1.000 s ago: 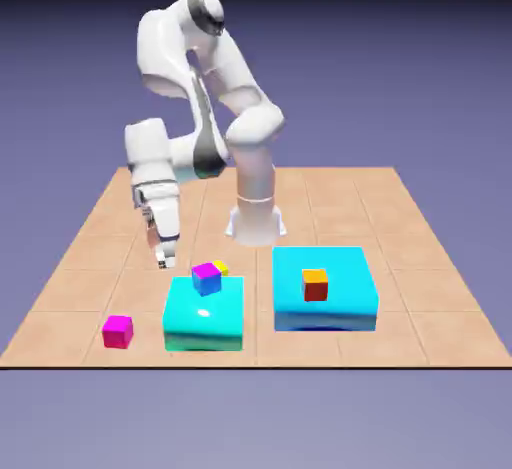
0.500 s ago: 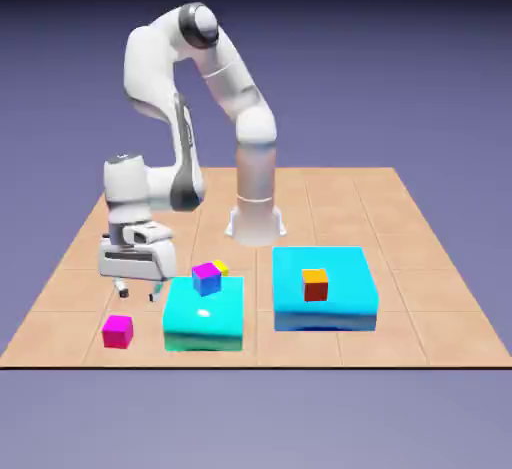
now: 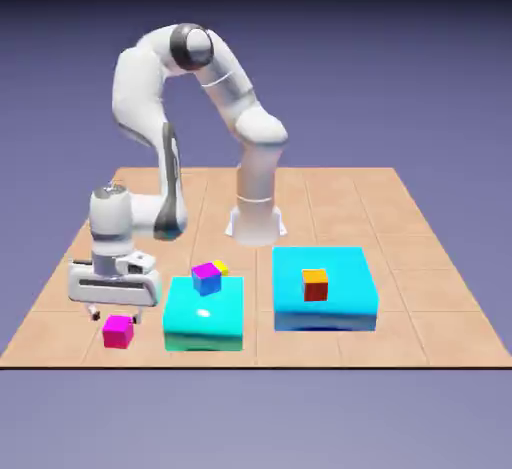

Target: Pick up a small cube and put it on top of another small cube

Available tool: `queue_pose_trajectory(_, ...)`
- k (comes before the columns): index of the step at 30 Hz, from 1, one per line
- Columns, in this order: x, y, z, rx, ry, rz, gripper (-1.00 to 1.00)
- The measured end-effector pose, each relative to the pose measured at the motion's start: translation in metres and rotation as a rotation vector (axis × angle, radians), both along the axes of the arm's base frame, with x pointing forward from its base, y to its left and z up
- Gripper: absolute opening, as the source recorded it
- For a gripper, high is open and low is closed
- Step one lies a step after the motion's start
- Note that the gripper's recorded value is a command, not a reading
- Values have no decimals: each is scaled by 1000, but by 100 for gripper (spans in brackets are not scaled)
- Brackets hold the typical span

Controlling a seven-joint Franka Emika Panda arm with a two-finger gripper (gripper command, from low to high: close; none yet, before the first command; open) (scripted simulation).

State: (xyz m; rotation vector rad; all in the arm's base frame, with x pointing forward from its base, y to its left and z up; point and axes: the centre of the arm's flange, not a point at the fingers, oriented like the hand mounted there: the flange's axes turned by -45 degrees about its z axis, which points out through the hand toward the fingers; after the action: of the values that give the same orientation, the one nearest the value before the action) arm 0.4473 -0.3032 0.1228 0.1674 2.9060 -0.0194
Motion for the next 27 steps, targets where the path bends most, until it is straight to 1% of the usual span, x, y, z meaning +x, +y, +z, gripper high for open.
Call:
queue_pose_trajectory(2,0,0,0,0,0,0,-100)
queue_pose_trajectory(8,-11,1,69,0,0,0,-100)
queue_pose_trajectory(13,31,20,135,-19,-30,-24,-100)
queue_pose_trajectory(27,6,87,157,193,9,-475,-100)
